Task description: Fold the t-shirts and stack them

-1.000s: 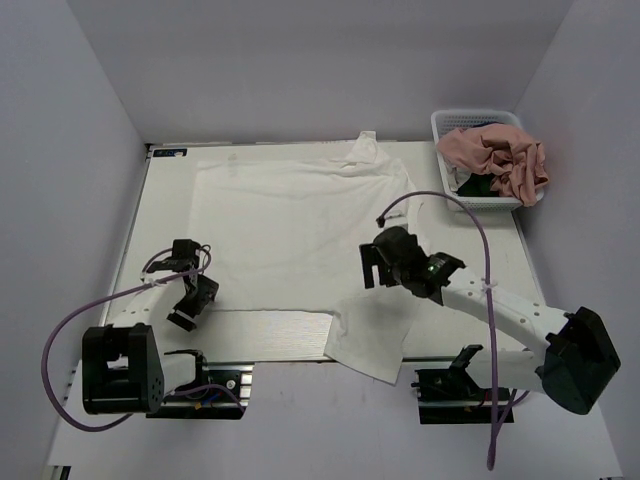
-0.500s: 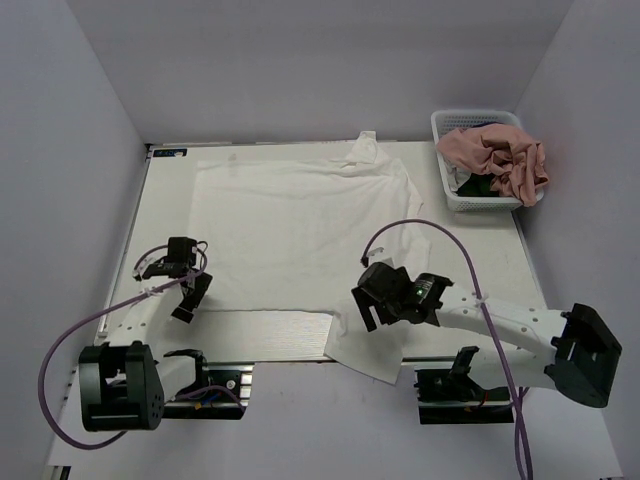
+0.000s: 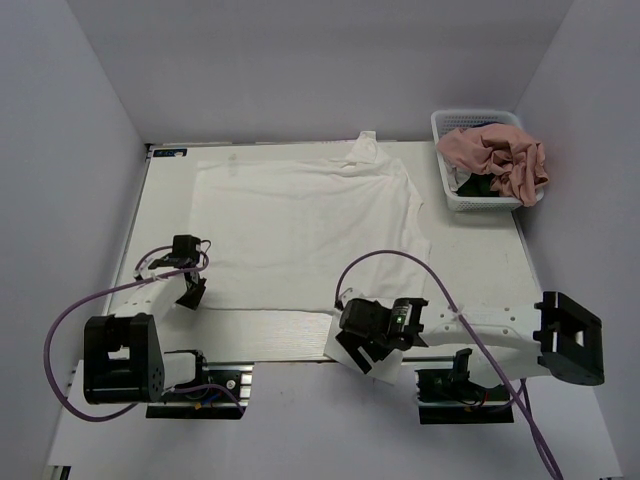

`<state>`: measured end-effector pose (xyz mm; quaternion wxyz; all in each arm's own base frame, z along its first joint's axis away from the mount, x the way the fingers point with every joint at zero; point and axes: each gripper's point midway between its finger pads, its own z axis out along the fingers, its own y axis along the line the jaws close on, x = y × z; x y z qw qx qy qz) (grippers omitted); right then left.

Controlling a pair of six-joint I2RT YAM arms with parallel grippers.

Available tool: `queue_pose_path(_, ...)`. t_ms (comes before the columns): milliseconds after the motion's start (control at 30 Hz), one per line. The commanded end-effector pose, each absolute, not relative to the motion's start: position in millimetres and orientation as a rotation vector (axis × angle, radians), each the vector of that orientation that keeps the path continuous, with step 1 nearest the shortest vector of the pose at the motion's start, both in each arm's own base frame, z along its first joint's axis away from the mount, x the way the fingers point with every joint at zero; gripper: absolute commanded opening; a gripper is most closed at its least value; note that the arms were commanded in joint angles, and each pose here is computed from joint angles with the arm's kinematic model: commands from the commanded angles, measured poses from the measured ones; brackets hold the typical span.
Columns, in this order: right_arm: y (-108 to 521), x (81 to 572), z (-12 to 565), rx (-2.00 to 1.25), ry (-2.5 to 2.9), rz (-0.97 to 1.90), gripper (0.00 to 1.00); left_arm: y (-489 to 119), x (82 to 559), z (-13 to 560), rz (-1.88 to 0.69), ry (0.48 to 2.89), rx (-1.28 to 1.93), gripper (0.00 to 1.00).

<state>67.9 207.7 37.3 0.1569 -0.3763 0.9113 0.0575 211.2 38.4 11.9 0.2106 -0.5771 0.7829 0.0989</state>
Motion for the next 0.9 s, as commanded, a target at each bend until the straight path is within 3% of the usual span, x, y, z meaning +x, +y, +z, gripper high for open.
queue_pose_path(0,220,41,36,-1.155,2.627,0.337,0.86,37,203,-3,0.292,2.187,-1.644,0.0)
queue_pose_path(67,217,34,27,-1.2,2.65,0.331,0.85,37,203,-3,0.292,2.187,-1.644,0.0)
queue_pose_path(167,221,32,18,-1.201,2.66,0.328,0.75,39,206,0,0.289,2.183,-1.614,0.0)
queue_pose_path(300,215,47,13,-1.126,2.641,0.217,0.43,39,206,3,0.283,2.184,-1.6,0.0)
queue_pose_path(333,215,54,15,-1.092,2.624,0.189,0.26,39,207,5,0.275,2.177,-1.599,0.0)
queue_pose_path(367,216,57,17,-1.073,2.617,0.179,0.18,39,208,8,0.274,2.176,-1.598,0.0)
queue_pose_path(400,221,65,25,-1.034,2.584,0.182,0.0,39,207,10,0.273,2.175,-1.598,0.0)
queue_pose_path(867,214,208,112,-0.544,2.335,0.043,0.0,34,259,57,0.102,2.1,-1.52,0.0)
